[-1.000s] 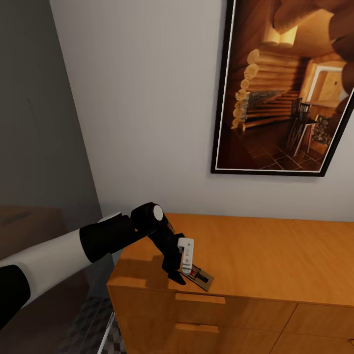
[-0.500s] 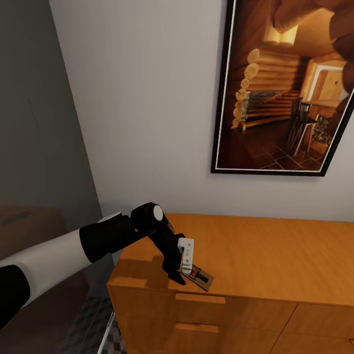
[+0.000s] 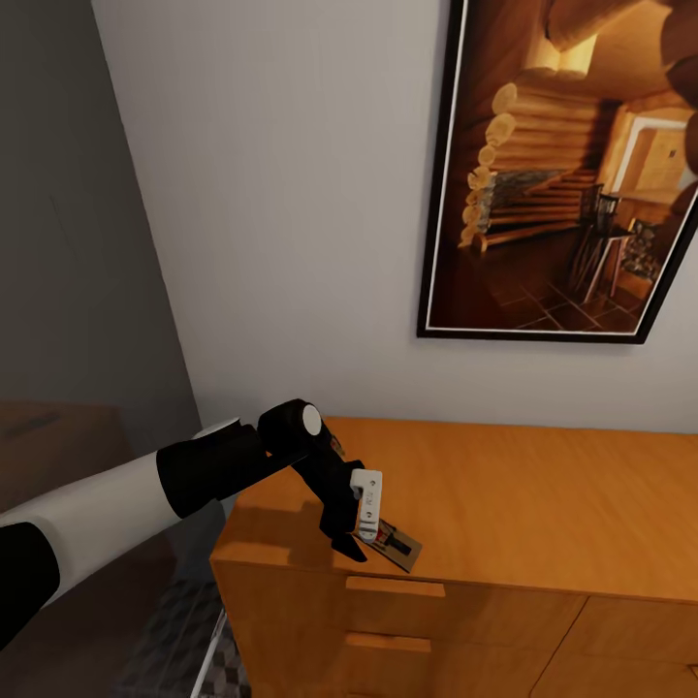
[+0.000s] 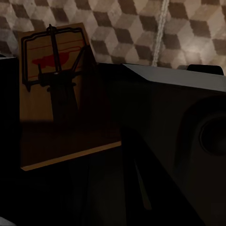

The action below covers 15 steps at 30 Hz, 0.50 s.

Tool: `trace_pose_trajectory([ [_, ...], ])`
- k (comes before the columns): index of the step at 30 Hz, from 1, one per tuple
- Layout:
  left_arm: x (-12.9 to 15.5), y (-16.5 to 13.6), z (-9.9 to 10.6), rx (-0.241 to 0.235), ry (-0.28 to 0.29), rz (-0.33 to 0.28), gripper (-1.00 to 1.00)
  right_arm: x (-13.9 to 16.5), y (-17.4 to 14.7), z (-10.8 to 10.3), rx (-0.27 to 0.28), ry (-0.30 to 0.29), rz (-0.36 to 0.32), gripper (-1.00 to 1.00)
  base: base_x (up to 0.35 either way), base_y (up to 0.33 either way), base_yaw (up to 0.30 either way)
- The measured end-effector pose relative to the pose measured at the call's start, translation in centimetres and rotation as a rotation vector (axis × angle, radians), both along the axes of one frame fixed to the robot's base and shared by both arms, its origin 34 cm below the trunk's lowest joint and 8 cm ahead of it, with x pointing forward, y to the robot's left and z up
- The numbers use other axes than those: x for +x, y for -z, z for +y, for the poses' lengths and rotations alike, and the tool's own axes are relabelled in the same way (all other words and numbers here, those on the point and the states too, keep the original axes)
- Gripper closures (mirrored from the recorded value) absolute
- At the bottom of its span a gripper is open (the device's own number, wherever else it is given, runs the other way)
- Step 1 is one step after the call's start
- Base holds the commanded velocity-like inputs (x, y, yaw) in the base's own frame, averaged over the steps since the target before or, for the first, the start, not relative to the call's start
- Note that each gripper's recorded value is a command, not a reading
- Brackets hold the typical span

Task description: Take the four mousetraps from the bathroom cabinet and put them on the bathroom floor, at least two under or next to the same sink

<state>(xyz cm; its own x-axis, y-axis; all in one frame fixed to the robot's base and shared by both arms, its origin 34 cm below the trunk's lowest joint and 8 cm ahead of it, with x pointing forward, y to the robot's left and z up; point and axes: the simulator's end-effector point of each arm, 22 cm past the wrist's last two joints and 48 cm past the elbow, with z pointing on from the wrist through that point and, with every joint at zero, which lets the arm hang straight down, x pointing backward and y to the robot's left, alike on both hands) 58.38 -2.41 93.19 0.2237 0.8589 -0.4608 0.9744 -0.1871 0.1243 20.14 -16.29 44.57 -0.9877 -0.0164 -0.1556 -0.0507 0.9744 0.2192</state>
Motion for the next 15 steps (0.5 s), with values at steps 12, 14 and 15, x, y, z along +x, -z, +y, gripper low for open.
trace_pose_trajectory([
  [12, 0.16, 0.76, 0.01, 0.001, 0.0, 0.017, -1.0, -0.63, 0.1, 0.0, 0.0, 0.0, 0.017, 1.0, 0.0, 0.0, 0.0],
  [14, 0.19, 0.88, 0.01, 0.001, 0.0, 0.019, -1.0, -0.74, 0.11, 0.0, 0.0, 0.0, 0.019, 1.0, 0.0, 0.0, 0.0],
  [15, 0.21, 0.95, 0.02, 0.001, -0.001, 0.021, -1.0, -0.81, 0.12, 0.0, 0.0, 0.0, 0.021, 1.0, 0.0, 0.0, 0.0],
])
